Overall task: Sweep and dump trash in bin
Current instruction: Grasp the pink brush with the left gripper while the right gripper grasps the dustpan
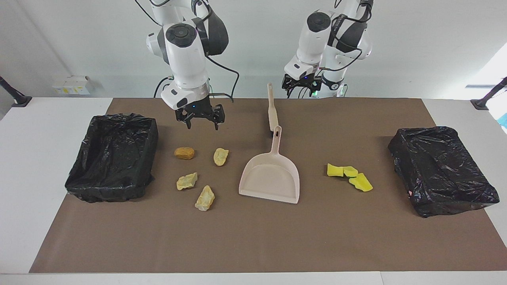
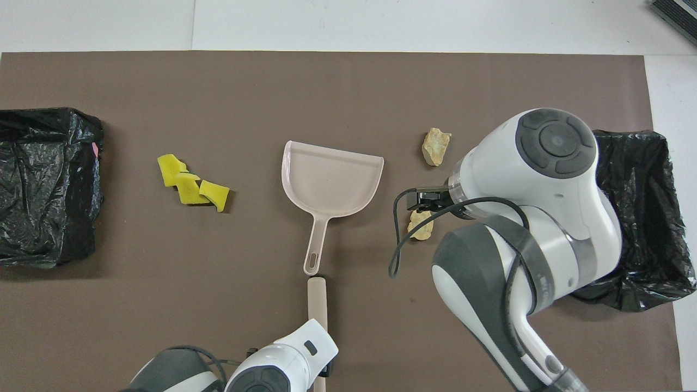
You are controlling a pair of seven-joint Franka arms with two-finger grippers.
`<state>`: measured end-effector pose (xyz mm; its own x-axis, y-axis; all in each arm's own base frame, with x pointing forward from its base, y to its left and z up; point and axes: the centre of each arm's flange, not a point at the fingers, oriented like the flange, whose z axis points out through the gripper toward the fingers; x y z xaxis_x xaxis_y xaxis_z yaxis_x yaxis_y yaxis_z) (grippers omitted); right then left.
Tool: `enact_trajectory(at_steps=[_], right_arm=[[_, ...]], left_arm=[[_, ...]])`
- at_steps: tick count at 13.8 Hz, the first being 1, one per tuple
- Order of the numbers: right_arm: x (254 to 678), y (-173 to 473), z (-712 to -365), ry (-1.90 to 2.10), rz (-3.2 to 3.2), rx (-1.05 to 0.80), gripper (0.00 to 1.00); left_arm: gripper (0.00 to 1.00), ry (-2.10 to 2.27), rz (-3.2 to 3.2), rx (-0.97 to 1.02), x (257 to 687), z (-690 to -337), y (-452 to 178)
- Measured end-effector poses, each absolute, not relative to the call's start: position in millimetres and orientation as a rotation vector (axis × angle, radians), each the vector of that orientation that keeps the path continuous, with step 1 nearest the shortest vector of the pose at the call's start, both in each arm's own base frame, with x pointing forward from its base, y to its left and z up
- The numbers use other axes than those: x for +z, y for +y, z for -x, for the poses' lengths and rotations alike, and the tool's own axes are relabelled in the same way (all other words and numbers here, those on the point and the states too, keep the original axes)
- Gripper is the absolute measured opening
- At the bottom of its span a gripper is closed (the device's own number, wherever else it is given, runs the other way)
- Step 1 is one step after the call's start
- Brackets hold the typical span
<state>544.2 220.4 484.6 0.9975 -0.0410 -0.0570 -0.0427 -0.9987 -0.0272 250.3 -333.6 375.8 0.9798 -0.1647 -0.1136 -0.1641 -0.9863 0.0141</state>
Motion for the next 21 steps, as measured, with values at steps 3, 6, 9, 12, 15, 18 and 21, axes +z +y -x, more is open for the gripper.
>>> enact_trajectory(at_steps=[3,6,9,12,15,18,21], right_arm=[[478.2,223.5,-544.4,0.067,3.103,0.112,1.00],[475.7,223.2,-543.7,0.067,3.104,0.120,1.00],[473.6,222.9,-542.9,0.068,3.106,0.127,1.00],[473.1,222.9,-542.7,0.068,3.107,0.129,1.00],[470.4,222.5,-541.8,0.068,3.108,0.137,1.00],[467.4,222.1,-540.8,0.068,3.111,0.146,1.00],[466.8,222.0,-540.5,0.068,3.111,0.148,1.00]], left_arm=[[1.00,-0.231,-3.126,-0.185,351.0,-242.2,-349.8],[1.00,-0.206,-3.138,-0.198,344.0,-235.3,-355.8],[1.00,-0.224,-3.146,-0.206,343.4,-219.9,-364.6],[1.00,-0.237,-3.149,-0.210,343.5,-214.1,-367.4],[0.96,-0.244,-3.157,-0.224,341.6,-210.7,-367.0],[0.57,-0.247,-3.158,-0.233,340.8,-207.2,-368.0],[0.26,-0.242,-3.158,-0.239,340.8,-201.4,-371.2]])
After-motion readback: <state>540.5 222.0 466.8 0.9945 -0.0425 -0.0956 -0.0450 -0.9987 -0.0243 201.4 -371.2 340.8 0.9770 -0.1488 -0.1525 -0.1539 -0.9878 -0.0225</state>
